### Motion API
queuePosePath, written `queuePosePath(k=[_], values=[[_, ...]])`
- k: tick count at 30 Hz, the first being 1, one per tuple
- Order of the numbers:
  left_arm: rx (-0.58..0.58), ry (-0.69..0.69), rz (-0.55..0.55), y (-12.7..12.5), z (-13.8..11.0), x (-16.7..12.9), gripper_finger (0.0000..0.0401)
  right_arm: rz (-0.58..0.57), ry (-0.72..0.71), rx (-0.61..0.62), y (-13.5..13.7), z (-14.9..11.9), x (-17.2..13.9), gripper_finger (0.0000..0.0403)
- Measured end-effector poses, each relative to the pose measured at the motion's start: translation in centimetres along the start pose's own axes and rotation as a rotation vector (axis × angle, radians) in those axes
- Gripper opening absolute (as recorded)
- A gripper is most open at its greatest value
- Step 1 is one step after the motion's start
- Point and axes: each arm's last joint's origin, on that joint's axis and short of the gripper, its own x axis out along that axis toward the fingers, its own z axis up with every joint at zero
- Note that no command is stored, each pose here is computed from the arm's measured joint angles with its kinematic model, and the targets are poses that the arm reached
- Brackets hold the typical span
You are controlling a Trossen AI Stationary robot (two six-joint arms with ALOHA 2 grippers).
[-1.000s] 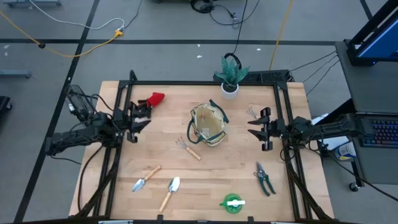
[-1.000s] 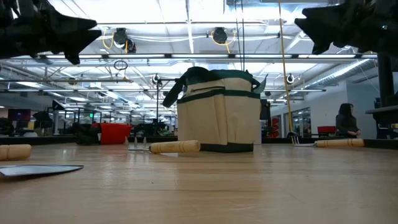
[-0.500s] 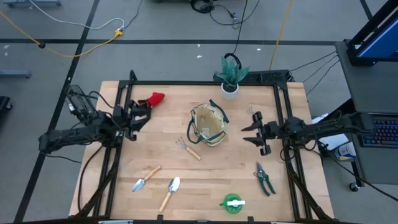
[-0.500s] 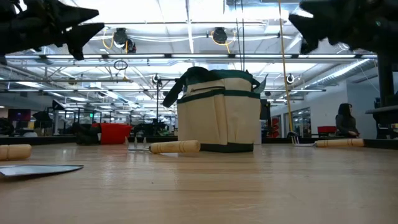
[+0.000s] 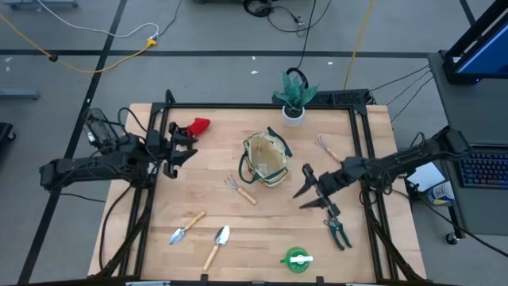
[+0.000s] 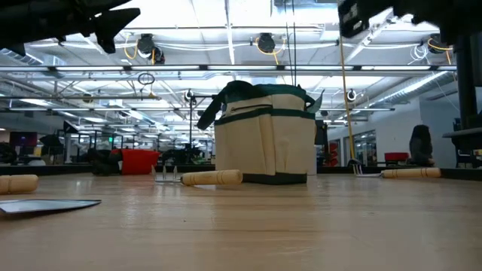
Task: Pick & Place Garden tools in Gardening bag
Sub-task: Put the green spray bottle into the gardening bag
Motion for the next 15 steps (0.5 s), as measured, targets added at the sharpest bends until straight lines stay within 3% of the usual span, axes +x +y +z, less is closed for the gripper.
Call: queuePosePath(k=[8,15], values=[[-0.013,0.03,0.005,0.1,-0.4,0.2,0.0177,0.127,0.035,0.008,2.6,-0.3,1.7,0.0163],[-0.012,0.023,0.079,0.3,-0.4,0.2,0.0177,0.177,0.074,0.052,4.6,-1.9,3.1,0.0168]])
